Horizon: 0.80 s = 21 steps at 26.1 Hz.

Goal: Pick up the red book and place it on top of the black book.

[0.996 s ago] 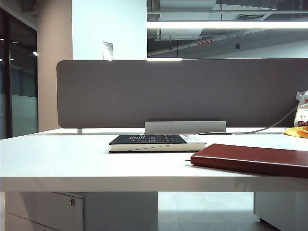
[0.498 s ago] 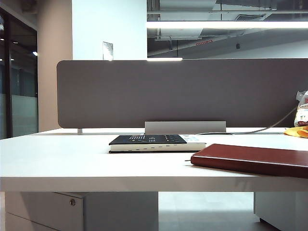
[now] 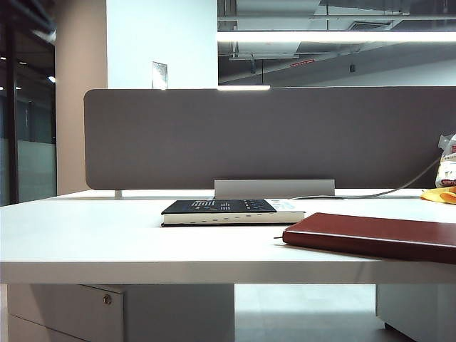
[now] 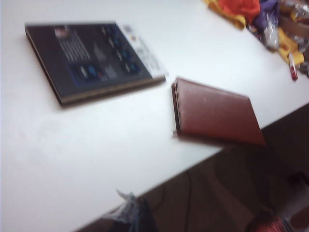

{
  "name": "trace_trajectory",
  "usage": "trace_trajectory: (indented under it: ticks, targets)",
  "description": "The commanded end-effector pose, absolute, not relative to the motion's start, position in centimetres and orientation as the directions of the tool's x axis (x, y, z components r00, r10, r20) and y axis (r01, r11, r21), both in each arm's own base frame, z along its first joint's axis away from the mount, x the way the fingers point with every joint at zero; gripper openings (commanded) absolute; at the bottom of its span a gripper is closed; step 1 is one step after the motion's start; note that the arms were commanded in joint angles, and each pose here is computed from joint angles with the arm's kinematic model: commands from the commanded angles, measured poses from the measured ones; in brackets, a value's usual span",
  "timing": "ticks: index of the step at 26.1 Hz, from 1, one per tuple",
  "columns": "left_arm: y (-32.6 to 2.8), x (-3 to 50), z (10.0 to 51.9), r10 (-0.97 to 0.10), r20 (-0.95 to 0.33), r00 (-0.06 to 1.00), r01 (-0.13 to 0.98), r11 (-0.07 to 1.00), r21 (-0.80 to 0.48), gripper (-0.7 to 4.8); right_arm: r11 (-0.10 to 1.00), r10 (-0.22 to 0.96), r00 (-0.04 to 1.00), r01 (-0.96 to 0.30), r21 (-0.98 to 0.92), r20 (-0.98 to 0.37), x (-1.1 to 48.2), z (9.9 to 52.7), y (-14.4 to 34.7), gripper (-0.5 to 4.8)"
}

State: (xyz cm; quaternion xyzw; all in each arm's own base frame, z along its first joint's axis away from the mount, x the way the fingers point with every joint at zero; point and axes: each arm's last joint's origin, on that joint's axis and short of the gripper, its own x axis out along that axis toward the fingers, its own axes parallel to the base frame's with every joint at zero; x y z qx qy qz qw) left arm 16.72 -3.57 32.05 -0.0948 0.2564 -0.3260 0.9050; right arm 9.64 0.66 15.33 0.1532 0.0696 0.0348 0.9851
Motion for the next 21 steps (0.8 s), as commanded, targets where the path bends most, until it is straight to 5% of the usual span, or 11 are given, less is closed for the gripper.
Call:
trace_trajectory:
  ticks: [1, 6, 10, 21]
  targets:
    - [-3.59, 16.93, 32.40, -0.640, -0.403, 0.654, 0.556, 0.768, -0.317, -0.05, 0.918, 0.133, 0.983, -0.074, 0.391, -0.128, 9.62, 15.33, 0.79, 1.98]
    - [-3.59, 17.13, 31.93, -0.631, -0.438, 0.641, 0.560, 0.774, -0.296, -0.05, 0.883, 0.139, 0.982, -0.063, 0.465, -0.131, 9.61, 15.31, 0.80, 1.71]
    - [-3.59, 17.13, 31.88, -0.631, -0.441, 0.638, 0.568, 0.773, -0.283, -0.05, 0.833, 0.139, 0.982, -0.046, 0.551, -0.129, 9.61, 15.33, 0.80, -0.05]
    - [-3.57, 17.13, 31.81, -0.625, -0.448, 0.639, 0.571, 0.776, -0.267, -0.05, 0.585, 0.138, 0.982, 0.026, 0.810, -0.130, 9.61, 15.32, 0.79, -0.08]
